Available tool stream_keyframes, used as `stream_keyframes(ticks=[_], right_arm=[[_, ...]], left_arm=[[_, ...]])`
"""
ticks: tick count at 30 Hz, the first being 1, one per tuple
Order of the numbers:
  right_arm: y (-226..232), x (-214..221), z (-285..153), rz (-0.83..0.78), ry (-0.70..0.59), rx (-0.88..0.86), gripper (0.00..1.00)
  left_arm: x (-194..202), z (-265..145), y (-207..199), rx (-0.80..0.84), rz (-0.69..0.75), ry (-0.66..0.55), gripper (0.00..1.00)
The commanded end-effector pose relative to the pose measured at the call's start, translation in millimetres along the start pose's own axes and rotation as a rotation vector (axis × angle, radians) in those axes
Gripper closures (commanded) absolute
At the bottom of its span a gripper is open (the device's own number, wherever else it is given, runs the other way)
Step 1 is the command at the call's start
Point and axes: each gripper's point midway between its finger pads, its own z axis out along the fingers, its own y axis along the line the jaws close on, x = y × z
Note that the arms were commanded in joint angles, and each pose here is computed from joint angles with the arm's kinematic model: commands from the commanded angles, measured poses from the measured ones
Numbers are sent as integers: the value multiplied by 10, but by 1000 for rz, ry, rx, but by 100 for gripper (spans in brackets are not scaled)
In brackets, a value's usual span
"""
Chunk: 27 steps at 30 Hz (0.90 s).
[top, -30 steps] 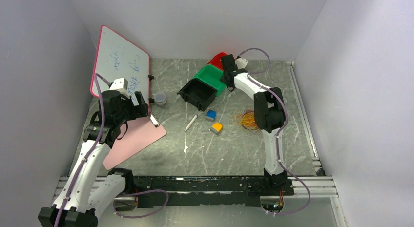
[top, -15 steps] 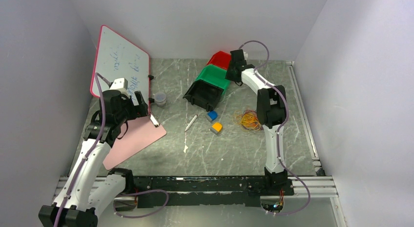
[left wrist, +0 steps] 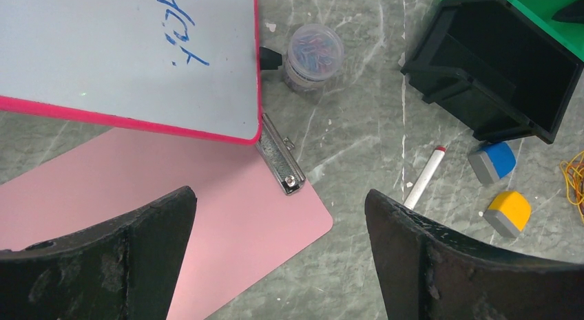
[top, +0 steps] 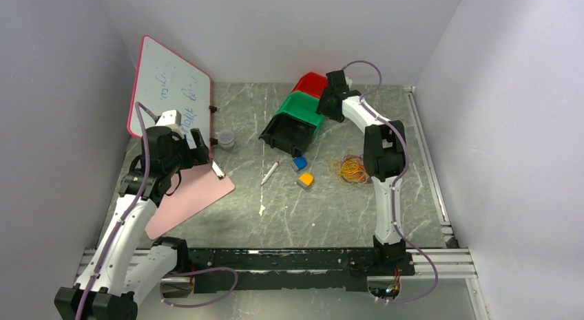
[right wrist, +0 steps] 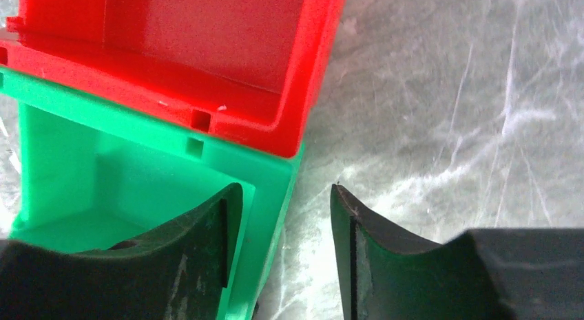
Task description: Untangle the cables
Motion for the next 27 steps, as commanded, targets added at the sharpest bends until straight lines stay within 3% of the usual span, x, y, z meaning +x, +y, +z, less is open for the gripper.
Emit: stream_keyframes(ticks=[1, 15, 27], right_arm=[[66, -44, -257, 120, -6, 7, 48], [74, 82, -261, 6, 14, 109, 77], [187, -63, -151, -369, 13, 0, 83]], left_arm=[[6, -4, 0, -7, -4, 0, 3], [35, 17, -43, 13, 5, 17, 5], [60, 41, -74, 28, 10, 28, 5]])
